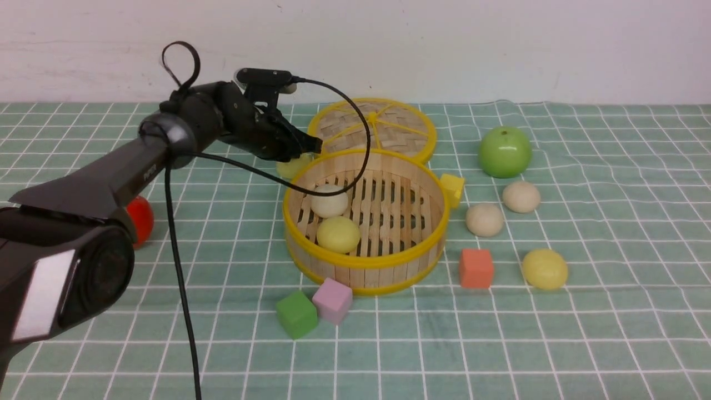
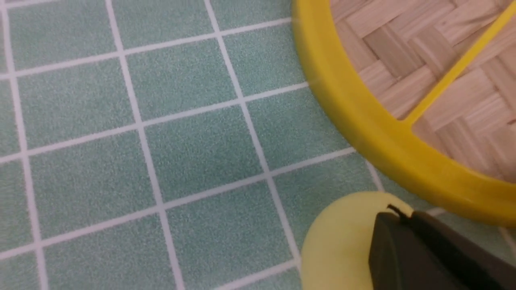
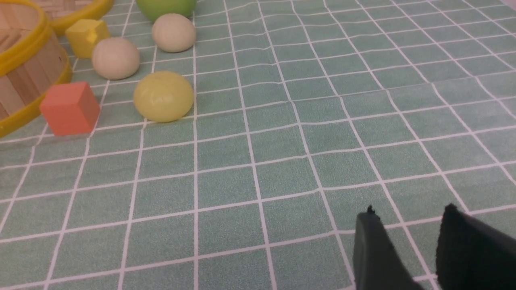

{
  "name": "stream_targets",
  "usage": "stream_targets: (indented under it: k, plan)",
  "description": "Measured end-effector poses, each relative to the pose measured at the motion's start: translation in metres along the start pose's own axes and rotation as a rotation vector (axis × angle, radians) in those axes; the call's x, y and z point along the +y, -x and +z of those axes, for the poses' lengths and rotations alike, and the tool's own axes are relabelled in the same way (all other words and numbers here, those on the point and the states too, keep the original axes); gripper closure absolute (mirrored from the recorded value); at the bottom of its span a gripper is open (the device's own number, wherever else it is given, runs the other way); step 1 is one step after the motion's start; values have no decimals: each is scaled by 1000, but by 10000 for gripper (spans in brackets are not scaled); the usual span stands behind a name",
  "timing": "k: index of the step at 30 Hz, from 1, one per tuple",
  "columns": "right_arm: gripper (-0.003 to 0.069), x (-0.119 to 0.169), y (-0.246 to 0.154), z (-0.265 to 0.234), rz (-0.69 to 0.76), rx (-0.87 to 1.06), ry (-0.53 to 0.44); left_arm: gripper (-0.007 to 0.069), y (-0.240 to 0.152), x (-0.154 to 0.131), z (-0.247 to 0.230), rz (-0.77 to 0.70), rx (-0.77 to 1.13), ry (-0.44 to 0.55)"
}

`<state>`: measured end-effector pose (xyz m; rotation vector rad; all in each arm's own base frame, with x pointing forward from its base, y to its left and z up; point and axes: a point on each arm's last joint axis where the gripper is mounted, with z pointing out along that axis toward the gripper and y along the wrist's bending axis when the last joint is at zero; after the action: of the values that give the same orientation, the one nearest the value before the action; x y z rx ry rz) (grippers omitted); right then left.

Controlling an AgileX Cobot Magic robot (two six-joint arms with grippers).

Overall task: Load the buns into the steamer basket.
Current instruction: Use the left arm to grab a steamed stuffed bun, then use the left arm to put the steamed stuffed bun into the steamer

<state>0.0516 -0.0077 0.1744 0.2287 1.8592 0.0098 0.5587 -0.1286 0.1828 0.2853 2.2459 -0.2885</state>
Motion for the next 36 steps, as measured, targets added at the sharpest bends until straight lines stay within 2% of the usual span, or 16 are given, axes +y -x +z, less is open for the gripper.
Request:
stream_targets:
  k: [8, 14, 22, 36]
  plan:
    - [419, 0, 0, 0, 0, 0, 0, 638, 46, -16, -69, 20, -5, -45]
    - [419, 0, 0, 0, 0, 0, 0, 638, 57, -45, -108, 1, 65, -152]
    - [419, 0, 0, 0, 0, 0, 0, 638, 45, -97, -95, 37, 103, -246]
    - [419, 0, 0, 0, 0, 0, 0, 632, 5, -92, -27, 56, 112, -213]
